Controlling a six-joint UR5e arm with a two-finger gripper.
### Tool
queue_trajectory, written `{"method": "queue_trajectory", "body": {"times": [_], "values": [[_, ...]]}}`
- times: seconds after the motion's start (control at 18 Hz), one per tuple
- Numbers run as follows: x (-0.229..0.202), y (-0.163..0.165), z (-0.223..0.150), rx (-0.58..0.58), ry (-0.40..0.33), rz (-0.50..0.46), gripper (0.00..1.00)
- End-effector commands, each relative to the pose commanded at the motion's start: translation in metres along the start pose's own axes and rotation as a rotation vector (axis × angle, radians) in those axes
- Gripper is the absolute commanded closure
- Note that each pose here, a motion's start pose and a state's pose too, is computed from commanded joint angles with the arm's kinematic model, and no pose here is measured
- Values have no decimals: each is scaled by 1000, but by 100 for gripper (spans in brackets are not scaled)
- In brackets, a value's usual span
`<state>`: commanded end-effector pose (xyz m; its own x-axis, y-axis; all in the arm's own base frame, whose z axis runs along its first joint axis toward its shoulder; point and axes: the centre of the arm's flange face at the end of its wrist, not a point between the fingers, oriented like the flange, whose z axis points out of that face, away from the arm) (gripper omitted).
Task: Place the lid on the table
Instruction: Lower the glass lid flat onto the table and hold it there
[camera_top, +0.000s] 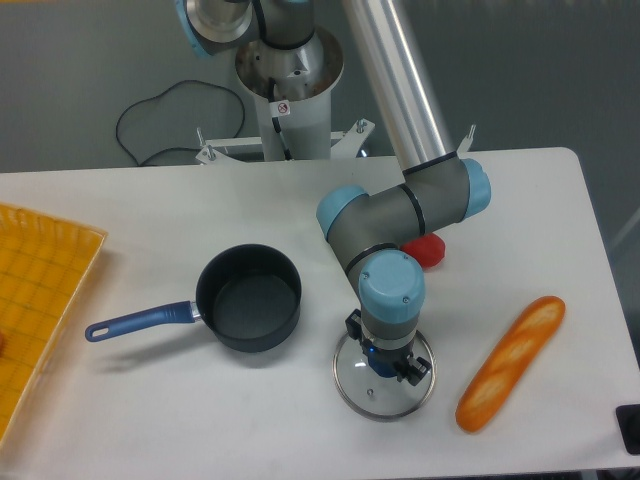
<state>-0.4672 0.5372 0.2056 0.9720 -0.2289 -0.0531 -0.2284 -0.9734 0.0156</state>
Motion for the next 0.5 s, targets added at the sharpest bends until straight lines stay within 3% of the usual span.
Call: {"method": "queue_trajectory", "body": {"times": [0.5], "values": [[0,-1,-2,1,-3,8,4]]}}
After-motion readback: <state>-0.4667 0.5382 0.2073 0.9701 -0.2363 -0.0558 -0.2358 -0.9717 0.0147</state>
